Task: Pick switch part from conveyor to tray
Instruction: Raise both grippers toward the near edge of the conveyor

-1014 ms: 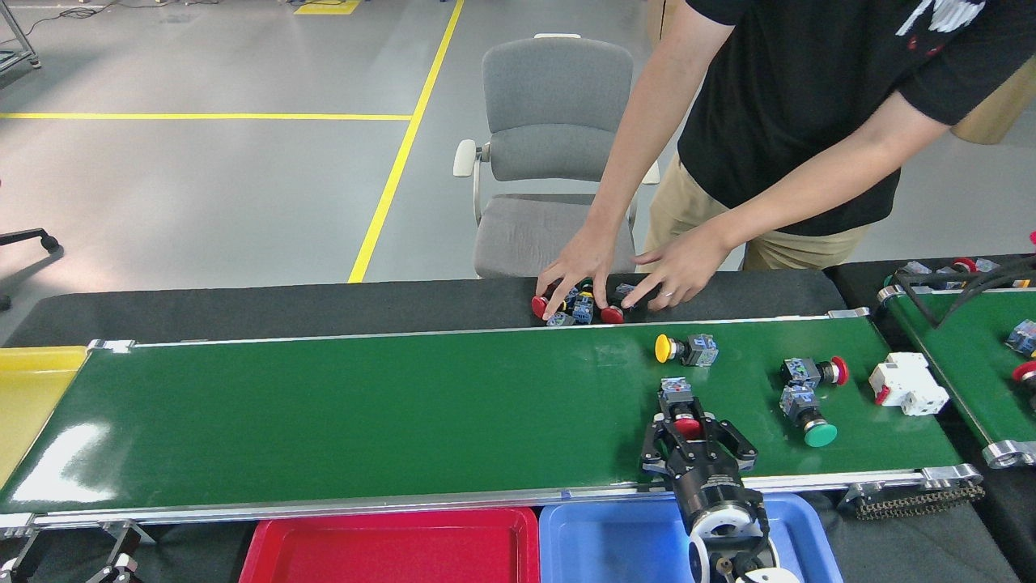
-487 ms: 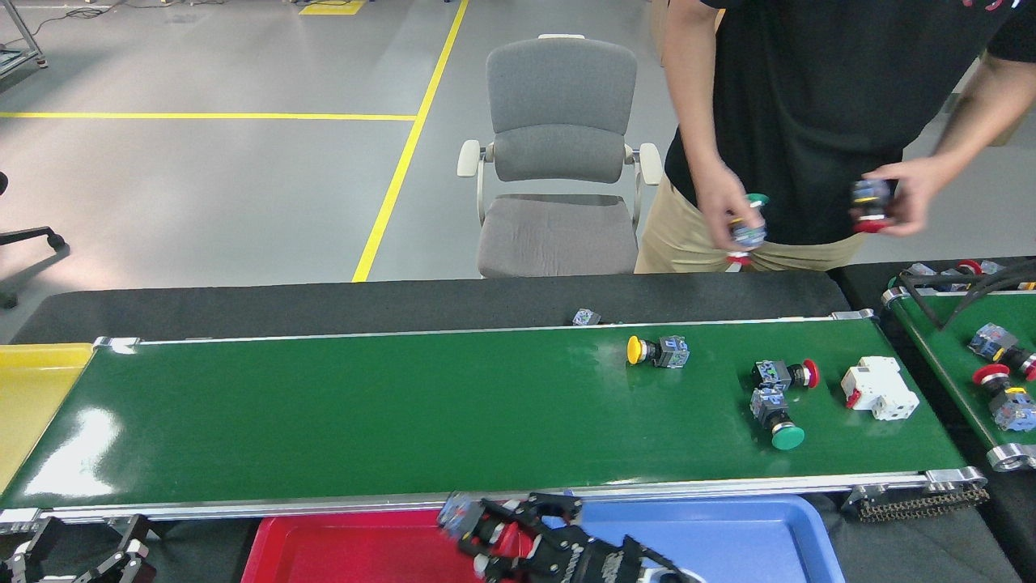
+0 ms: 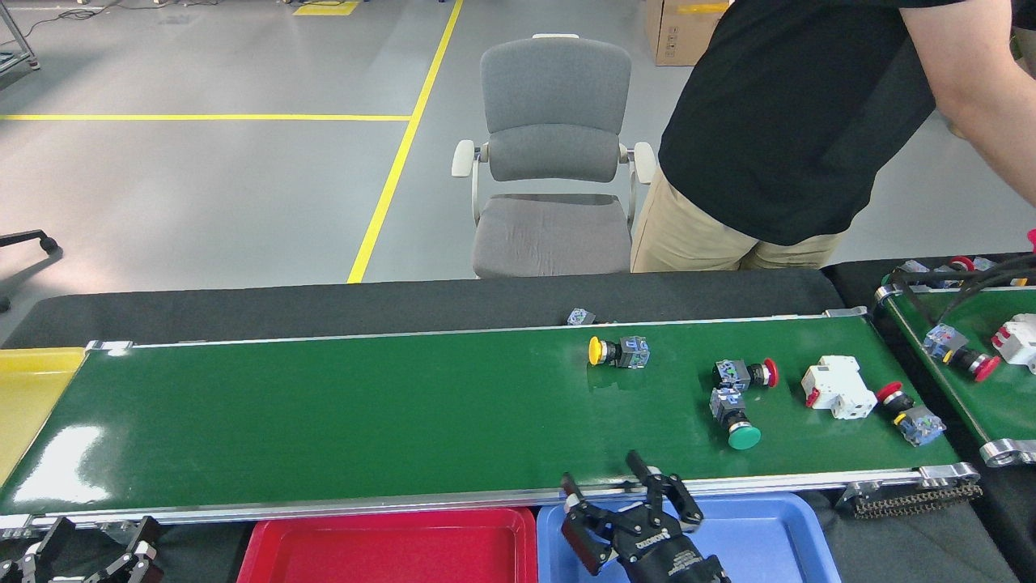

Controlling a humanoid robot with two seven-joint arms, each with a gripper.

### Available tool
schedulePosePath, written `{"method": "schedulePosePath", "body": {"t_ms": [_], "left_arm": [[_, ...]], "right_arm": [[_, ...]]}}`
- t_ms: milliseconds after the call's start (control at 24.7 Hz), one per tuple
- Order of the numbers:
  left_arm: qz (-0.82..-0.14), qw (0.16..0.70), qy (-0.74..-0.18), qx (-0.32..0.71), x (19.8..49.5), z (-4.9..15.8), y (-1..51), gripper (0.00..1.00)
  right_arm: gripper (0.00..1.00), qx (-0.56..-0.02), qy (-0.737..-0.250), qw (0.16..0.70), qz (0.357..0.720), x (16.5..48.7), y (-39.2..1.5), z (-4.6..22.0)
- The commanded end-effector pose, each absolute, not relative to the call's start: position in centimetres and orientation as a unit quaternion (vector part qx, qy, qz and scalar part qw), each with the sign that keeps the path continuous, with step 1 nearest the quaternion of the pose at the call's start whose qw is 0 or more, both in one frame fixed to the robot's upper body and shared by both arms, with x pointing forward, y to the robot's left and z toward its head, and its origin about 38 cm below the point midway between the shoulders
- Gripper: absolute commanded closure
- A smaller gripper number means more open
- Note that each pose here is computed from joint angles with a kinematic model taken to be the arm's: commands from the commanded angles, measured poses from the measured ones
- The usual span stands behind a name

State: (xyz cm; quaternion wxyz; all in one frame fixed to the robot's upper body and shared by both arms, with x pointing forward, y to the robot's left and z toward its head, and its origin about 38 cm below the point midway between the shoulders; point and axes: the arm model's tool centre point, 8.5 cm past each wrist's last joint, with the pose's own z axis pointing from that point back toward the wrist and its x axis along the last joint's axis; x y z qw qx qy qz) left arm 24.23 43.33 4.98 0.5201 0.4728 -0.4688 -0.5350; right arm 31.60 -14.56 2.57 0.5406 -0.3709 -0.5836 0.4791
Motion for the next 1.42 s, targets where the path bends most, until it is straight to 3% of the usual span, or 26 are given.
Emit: {"method": "schedulePosePath", "body": {"t_ms": [0,122,284,487,730,1014,1055,1095,1176,1217,1298,1379], "left_arm": [[-0.537,0.512,-0.469,0.480,24.4,5.6,43.7,0.00],[-0.537,0.513,-0.467,0.479,24.3,5.6,43.8,0.00],[-0.537,0.512,-0.469,0.480,24.4,5.6,43.7,0.00],[-0.537,0.508,-0.473,0.479,24.9,5.9,43.5,0.00],[-0.540,0.506,-0.472,0.479,24.9,6.0,43.4,0.00],[-0.538,0.506,-0.472,0.481,25.2,6.1,43.4,0.00],[-0.538,0.505,-0.472,0.482,25.3,6.2,43.5,0.00],[-0.537,0.505,-0.473,0.484,25.4,6.3,43.5,0.00],[-0.537,0.505,-0.472,0.484,25.6,6.4,43.5,0.00],[-0.537,0.505,-0.472,0.484,25.7,6.5,43.4,0.00],[-0.537,0.506,-0.471,0.483,25.7,6.5,43.4,0.00],[-0.536,0.507,-0.472,0.483,25.7,6.4,43.4,0.00]], "right_arm": [[0.03,-0.428,-0.556,0.557,0.443,30.3,-17.5,2.7],[0.03,-0.435,-0.535,0.574,0.443,27.2,-19.1,1.5],[0.02,-0.449,-0.519,0.580,0.439,27.2,-20.0,1.5],[0.02,-0.488,-0.524,0.534,0.450,31.2,-20.1,4.1],[0.02,-0.471,-0.531,0.523,0.472,35.0,-17.7,4.9],[0.03,-0.458,-0.511,0.537,0.491,39.1,-14.4,4.0],[0.09,-0.456,-0.510,0.538,0.493,39.8,-13.6,4.0],[0.22,-0.454,-0.510,0.534,0.499,40.4,-13.2,4.0],[0.61,-0.450,-0.510,0.526,0.511,40.9,-12.4,3.8],[0.72,-0.450,-0.510,0.524,0.512,41.1,-12.4,3.9],[0.86,-0.450,-0.513,0.522,0.512,41.1,-12.4,4.0],[0.92,-0.445,-0.517,0.517,0.517,41.0,-12.1,4.0]]}}
